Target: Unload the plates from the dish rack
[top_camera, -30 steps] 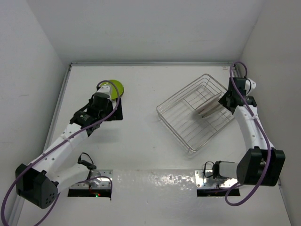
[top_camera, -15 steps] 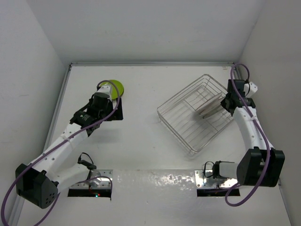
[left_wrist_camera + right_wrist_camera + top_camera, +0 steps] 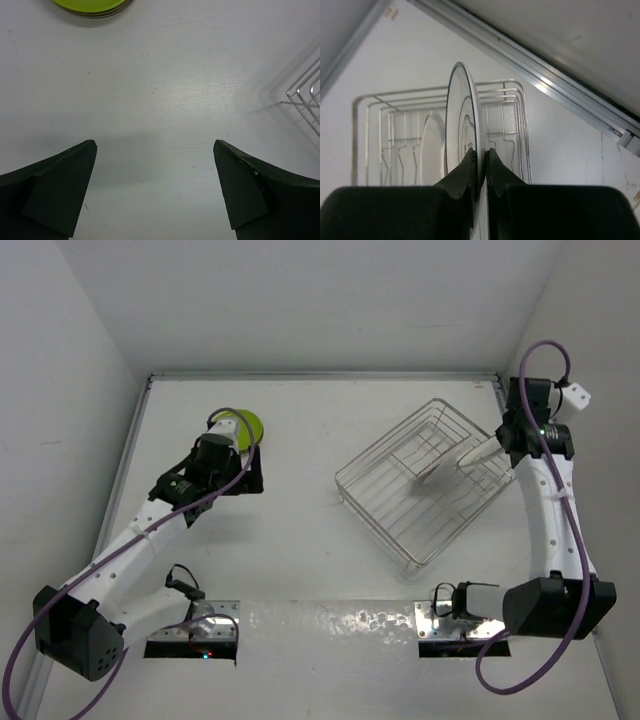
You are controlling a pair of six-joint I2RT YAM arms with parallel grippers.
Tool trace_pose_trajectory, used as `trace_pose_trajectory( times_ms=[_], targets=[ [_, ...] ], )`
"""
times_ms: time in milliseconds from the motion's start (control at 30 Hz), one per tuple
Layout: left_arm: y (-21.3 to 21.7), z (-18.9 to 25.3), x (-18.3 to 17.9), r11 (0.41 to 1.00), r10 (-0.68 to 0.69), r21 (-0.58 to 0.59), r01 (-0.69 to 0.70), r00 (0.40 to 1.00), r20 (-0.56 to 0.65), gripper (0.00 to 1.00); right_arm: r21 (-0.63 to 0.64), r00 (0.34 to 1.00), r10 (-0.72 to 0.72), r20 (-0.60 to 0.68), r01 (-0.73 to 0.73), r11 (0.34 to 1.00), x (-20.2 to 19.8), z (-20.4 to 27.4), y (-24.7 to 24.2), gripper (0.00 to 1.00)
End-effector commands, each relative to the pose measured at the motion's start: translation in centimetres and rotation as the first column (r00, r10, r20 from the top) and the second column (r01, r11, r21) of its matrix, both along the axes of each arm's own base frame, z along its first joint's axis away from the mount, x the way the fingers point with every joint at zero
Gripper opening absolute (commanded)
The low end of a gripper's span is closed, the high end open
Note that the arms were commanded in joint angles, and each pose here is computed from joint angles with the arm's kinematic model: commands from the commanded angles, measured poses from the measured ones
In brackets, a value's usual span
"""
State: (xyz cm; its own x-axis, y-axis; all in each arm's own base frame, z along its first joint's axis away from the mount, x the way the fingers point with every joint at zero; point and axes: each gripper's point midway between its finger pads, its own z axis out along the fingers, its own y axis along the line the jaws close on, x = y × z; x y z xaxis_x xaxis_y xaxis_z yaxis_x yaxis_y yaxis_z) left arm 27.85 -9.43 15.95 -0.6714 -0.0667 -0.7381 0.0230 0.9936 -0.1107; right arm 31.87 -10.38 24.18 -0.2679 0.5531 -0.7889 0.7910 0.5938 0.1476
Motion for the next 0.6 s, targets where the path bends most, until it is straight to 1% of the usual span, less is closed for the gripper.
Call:
trace_pose_trajectory(
  times_ms=[0,100,133,167,200,233,267,300,333,367,400,433,467,500,533,567],
  targets=[
    [-1.6,3.6,1.4,0.996,-0.018,-0.089,0.025,0.997,0.082,1.00,-0.054,0.984,-0.049,0.171,0.059,0.997,-0.1,6.8,-1.0,0.02],
    [-4.4,7.0,2.1,0.969,-0.076,-0.222,0.105,0.988,0.135,1.00,-0.077,0.972,-0.027,0.233,0.046,0.996,-0.6,9.8,-1.0,0.00],
    [-6.4,9.3,2.4,0.937,-0.140,-0.292,0.189,0.974,0.181,1.00,-0.078,0.965,0.003,0.263,0.018,0.997,-0.5,11.1,-0.6,0.00],
    [-7.4,10.1,2.2,0.917,-0.173,-0.329,0.226,0.968,0.182,1.00,-0.069,0.958,0.022,0.285,-0.002,0.998,-0.2,11.7,-0.2,0.00],
    [-8.6,11.7,2.6,0.888,-0.200,-0.368,0.275,0.953,0.228,1.00,-0.079,0.956,0.057,0.288,-0.035,0.996,-0.1,12.3,0.1,0.00],
    [-10.5,13.3,2.5,0.832,-0.258,-0.435,0.344,0.934,0.245,1.00,-0.080,0.949,0.091,0.302,-0.070,0.994,0.2,12.9,0.6,0.00],
    [-11.8,15.0,3.0,0.790,-0.282,-0.467,0.397,0.912,0.298,1.00,-0.076,0.936,0.153,0.317,-0.135,0.988,0.6,13.9,1.5,0.00],
    [-12.8,15.9,3.1,0.749,-0.299,-0.511,0.422,0.903,0.307,1.00,-0.075,0.926,0.192,0.326,-0.178,0.981,0.9,14.3,2.2,0.00],
    [-14.4,16.7,3.2,0.689,-0.354,-0.547,0.475,0.879,0.318,1.00,-0.082,0.899,0.240,0.366,-0.226,0.971,1.6,15.4,3.0,0.00],
    [-15.4,18.1,3.7,0.645,-0.367,-0.562,0.518,0.855,0.367,1.00,-0.071,0.836,0.389,0.388,-0.393,0.917,2.8,15.2,5.8,0.00],
    [-16.7,17.8,3.9,0.586,-0.405,-0.612,0.531,0.846,0.345,1.00,-0.077,0.774,0.470,0.425,-0.487,0.870,3.5,15.7,7.6,0.00],
    [-17.4,18.3,4.3,0.553,-0.416,-0.626,0.549,0.834,0.364,1.00,-0.111,0.687,0.535,0.491,-0.560,0.821,4.5,17.1,9.3,0.00],
    [-18.1,19.8,4.9,0.514,-0.416,-0.629,0.583,0.811,0.412,1.00,-0.104,0.609,0.607,0.510,-0.657,0.746,5.2,16.6,11.7,0.00],
    [-18.7,20.5,5.2,0.480,-0.415,-0.649,0.590,0.805,0.424,1.00,-0.103,0.463,0.704,0.539,-0.793,0.600,5.0,16.9,15.5,0.00],
    [-19.4,20.0,5.9,0.466,-0.425,-0.658,0.591,0.802,0.420,1.00,-0.116,0.385,0.738,0.554,-0.842,0.527,5.7,16.9,17.4,0.00],
    [-19.8,21.0,6.4,0.461,-0.416,-0.654,0.599,0.797,0.437,1.00,-0.122,0.300,0.778,0.552,-0.894,0.431,5.4,16.4,20.4,0.00]
  ],
)
